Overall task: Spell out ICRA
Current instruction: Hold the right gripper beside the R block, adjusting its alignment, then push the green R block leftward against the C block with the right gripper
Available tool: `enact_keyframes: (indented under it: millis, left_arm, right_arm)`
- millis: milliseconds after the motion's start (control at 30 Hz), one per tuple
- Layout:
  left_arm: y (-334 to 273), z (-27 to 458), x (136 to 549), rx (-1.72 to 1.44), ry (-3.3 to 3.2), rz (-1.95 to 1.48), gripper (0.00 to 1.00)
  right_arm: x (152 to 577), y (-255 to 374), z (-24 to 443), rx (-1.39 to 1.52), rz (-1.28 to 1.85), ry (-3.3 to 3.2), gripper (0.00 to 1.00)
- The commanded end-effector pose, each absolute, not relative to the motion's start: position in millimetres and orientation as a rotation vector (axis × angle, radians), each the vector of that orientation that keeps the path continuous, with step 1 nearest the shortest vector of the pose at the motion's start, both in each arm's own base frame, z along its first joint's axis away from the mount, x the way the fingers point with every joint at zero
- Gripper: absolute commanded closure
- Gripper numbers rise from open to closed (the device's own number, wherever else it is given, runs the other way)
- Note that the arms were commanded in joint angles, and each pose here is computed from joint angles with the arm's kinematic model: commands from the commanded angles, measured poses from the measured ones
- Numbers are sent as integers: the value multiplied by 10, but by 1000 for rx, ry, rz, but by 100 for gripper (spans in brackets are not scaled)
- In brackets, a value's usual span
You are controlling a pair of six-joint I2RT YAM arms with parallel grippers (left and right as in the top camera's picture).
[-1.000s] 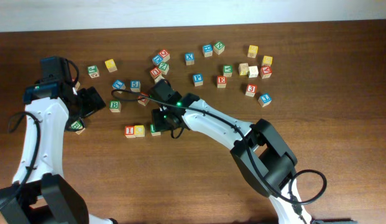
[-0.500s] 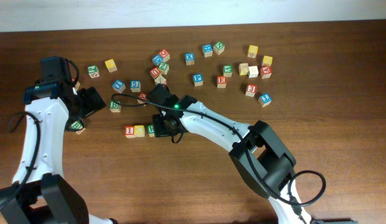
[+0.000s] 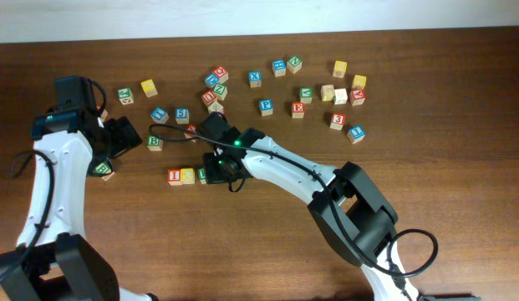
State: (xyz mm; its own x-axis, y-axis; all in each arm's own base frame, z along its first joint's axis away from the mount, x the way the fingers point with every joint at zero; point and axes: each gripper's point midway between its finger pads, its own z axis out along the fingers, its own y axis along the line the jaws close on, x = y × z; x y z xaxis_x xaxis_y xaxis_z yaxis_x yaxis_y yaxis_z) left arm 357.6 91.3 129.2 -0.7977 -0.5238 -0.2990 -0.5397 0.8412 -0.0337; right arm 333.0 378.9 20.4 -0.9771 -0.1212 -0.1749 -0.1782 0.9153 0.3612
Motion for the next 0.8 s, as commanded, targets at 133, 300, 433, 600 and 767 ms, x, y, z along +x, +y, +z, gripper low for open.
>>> enact_keyframes:
  millis: [133,300,433,600,767]
  left_arm:
    - [913,1308,3579,-816,2716,65,1]
    - [914,1308,3579,-816,2716,65,1]
    - [913,1308,3579,-816,2716,65,1]
    - [914,1308,3579,-816,2716,65,1]
    - [914,1308,3579,-816,2716,65,1]
  right_arm:
    - [3240,3844,122,-207,589,2956,95]
    - [3235,3906,142,-220,615,2942,95]
    - [3241,3943,154,-230,626,2928,95]
    - [3217,3891,129,-224,593,2946,95]
    - [3187,3886,122,-227,590,2958,95]
